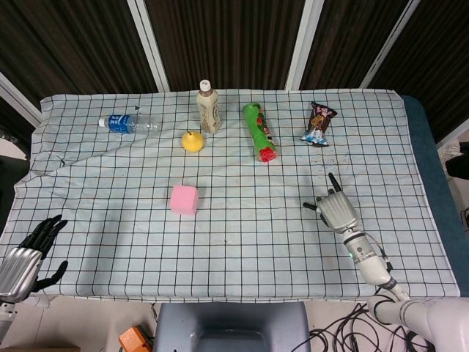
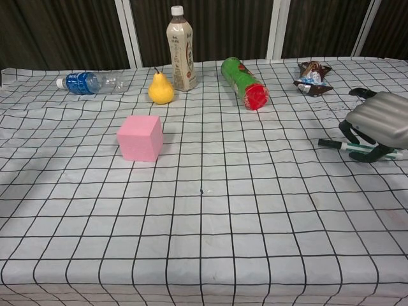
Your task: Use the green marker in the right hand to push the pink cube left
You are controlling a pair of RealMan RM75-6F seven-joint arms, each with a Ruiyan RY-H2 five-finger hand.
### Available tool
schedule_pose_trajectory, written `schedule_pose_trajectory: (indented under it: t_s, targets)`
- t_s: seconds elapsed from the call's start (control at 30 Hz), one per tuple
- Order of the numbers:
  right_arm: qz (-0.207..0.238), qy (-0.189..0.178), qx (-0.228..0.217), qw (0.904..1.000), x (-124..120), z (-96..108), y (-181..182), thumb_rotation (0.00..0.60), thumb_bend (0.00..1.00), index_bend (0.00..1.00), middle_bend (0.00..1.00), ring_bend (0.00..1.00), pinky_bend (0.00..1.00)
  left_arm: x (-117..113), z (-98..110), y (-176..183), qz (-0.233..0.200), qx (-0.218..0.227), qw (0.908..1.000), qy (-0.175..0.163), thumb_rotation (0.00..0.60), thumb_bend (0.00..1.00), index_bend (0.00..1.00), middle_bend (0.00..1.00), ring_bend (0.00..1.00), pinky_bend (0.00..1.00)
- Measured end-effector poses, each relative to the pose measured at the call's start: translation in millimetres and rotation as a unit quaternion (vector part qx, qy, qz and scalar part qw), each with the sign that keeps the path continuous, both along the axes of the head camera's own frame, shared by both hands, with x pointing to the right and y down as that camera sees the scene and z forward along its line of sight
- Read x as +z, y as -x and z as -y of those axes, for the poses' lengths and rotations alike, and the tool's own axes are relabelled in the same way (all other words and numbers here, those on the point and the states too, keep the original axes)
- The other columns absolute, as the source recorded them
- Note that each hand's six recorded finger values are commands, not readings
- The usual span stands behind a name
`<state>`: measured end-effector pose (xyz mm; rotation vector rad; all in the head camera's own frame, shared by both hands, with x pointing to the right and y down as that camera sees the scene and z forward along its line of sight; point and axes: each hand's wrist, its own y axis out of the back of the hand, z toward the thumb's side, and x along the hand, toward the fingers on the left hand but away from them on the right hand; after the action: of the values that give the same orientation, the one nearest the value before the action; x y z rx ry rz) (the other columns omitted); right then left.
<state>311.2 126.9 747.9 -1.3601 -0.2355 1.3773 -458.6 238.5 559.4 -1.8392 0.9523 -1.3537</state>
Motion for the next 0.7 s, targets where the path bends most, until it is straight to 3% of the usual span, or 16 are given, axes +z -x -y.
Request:
schedule_pose_trajectory:
  t_s: [0.17, 0.4, 0.5, 0.6, 0.7]
  targets:
    - [-0.003, 0.018, 0.017, 0.9997, 4, -4, -5, 0.6, 0.5, 0.5, 0.52, 0.36, 0.1, 0, -1, -2, -0.002, 0.005, 1.0, 0.001, 0.6, 0.41, 0.0, 0.0, 0.0, 0.24]
    - [0.007, 0.019, 0.034, 0.9992, -11, -5, -12, 0.6, 0.5, 0.26, 0.41, 0.3, 0.05, 0, -2, -4, -0.002, 0.009, 1.0, 0.0, 0.6, 0.4, 0.0, 0.0, 0.0, 0.24]
    - [0.017, 0.013, 0.039, 0.999, -26, -8, -16, 0.6, 0.5, 0.24, 0.38, 0.29, 0.05, 0, -2, -4, -0.002, 0.008, 1.0, -0.001, 0.6, 0.4, 0.0, 0.0, 0.0, 0.24]
    - [0.036, 0.003, 0.052, 0.998, -48, -15, -21, 0.6, 0.49, 0.17, 0.31, 0.21, 0.02, -2, -2, -4, -0.001, 0.008, 1.0, -0.004, 0.6, 0.4, 0.0, 0.0, 0.0, 0.24]
    - [0.061, -0.004, 0.077, 0.9951, -76, -29, -29, 0.6, 0.42, 0.04, 0.13, 0.05, 0.0, -3, -3, -5, 0.001, 0.008, 0.9999, -0.008, 0.6, 0.4, 0.0, 0.0, 0.0, 0.24]
